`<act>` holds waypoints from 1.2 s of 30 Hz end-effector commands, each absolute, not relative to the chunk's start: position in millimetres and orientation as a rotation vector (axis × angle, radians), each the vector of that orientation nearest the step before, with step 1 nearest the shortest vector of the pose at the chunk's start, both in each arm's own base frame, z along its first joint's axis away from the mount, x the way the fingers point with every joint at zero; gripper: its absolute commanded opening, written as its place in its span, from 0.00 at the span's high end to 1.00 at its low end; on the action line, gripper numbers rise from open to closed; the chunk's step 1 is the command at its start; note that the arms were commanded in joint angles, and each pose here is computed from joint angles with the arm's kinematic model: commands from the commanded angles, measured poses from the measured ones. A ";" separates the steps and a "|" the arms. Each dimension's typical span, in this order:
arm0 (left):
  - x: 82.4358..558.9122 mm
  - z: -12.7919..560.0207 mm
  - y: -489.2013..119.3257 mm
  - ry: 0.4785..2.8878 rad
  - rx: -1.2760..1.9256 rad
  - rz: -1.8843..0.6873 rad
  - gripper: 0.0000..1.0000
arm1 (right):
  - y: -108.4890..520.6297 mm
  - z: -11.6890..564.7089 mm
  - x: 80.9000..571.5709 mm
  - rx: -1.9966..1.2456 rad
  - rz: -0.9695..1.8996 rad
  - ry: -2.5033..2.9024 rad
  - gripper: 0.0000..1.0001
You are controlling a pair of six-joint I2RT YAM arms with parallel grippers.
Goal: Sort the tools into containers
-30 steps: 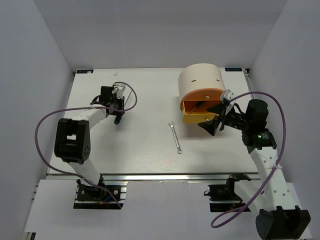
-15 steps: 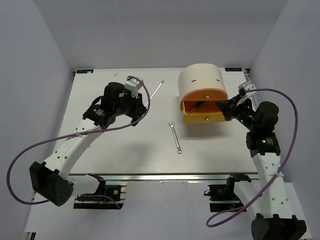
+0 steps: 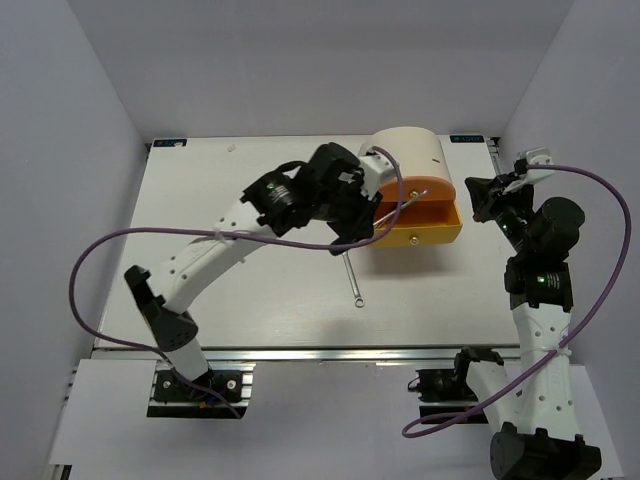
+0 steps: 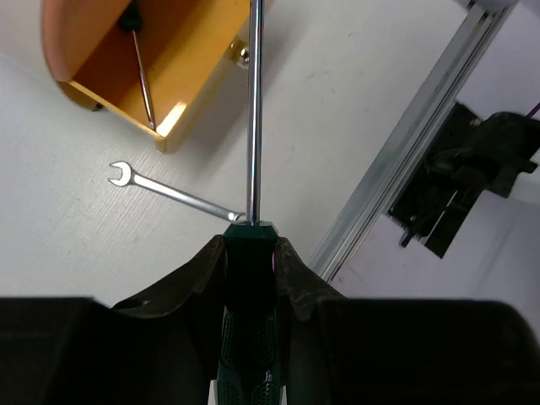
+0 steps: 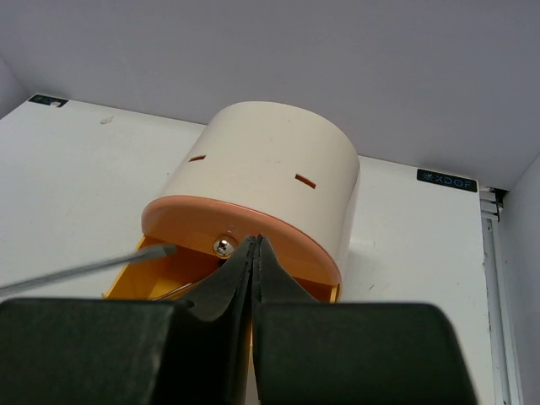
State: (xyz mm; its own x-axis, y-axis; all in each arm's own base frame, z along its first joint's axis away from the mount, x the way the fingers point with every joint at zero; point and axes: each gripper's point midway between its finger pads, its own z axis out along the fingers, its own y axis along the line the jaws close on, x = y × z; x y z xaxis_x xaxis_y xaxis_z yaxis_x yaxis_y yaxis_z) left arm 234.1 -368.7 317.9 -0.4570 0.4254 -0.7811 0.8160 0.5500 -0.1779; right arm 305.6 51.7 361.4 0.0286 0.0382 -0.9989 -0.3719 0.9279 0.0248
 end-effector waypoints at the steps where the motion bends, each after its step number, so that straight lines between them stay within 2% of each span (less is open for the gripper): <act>1: 236.4 291.7 -362.7 2.181 1.105 -0.592 1.00 | 44.7 377.6 303.2 -0.252 0.278 1.463 1.00; 4: 247.8 302.1 -376.8 2.132 1.141 -0.583 1.00 | 43.8 374.6 302.9 -0.247 0.275 1.468 1.00; 12: 280.6 274.5 -407.7 2.090 1.232 -0.501 1.00 | 43.1 363.0 299.9 -0.229 0.286 1.502 1.00; 26: 320.9 247.8 -421.5 2.027 1.262 -0.324 1.00 | 43.2 344.1 298.2 -0.198 0.314 1.540 1.00; 36: 347.2 249.9 -437.2 1.929 1.237 -0.269 1.00 | 44.4 334.4 295.6 -0.180 0.332 1.550 1.00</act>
State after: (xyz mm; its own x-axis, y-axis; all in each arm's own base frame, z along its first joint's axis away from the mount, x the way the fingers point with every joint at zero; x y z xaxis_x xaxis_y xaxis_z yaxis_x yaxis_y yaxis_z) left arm 324.7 -427.8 213.4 -0.2622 0.7249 -0.6370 0.8709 0.4621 0.1674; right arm 297.3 45.8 325.5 -0.0474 0.0798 -0.9957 -0.3292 0.9399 0.0910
